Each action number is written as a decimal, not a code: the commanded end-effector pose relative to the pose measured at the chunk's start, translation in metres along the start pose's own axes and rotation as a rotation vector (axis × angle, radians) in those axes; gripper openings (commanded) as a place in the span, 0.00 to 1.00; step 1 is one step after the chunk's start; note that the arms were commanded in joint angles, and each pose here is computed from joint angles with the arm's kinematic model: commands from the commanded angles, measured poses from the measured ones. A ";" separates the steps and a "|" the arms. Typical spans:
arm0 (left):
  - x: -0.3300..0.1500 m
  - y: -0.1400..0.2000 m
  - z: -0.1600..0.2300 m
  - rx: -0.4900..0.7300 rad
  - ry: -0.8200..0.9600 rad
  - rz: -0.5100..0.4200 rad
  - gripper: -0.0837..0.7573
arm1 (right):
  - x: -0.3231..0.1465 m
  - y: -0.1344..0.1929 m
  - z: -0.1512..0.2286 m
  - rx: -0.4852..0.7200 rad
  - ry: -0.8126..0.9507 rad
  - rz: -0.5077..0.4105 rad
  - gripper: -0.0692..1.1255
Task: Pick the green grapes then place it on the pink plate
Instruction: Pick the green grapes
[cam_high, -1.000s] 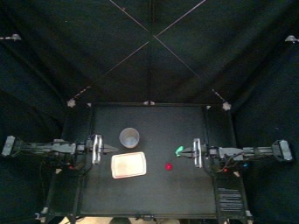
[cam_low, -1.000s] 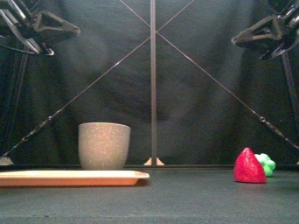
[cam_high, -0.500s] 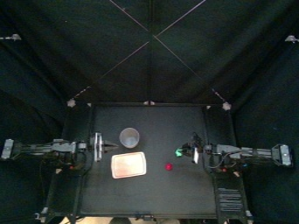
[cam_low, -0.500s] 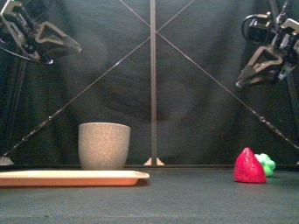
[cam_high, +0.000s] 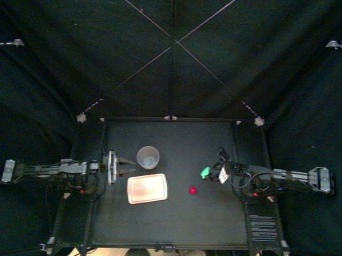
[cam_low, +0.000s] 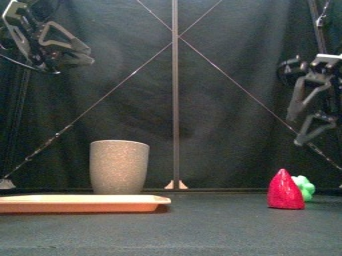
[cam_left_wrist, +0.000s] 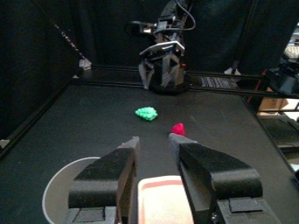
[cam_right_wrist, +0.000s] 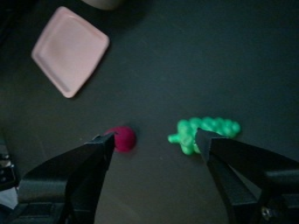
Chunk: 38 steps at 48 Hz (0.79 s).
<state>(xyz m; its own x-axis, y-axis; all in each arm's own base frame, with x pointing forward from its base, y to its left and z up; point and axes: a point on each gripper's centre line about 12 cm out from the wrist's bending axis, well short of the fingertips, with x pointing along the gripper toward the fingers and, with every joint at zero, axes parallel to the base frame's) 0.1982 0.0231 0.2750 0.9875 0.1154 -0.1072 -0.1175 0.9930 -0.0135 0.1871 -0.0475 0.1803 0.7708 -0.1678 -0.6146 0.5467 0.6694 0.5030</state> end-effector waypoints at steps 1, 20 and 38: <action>0.001 0.001 0.007 -0.002 -0.020 0.003 0.98 | 0.007 -0.012 -0.007 0.136 0.034 -0.053 0.93; 0.001 0.001 0.000 0.000 -0.006 0.005 0.98 | 0.016 -0.026 -0.003 0.398 0.009 -0.118 0.92; 0.000 0.001 -0.007 0.003 0.003 0.005 0.98 | 0.039 -0.035 -0.008 0.548 0.029 -0.183 0.92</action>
<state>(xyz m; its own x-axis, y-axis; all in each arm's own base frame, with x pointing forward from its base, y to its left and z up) 0.1959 0.0231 0.2647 0.9856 0.1169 -0.1224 -0.1190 0.9928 -0.0104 0.1883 -0.0705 0.1302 0.6325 -0.2194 -0.7429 0.7742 0.1507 0.6147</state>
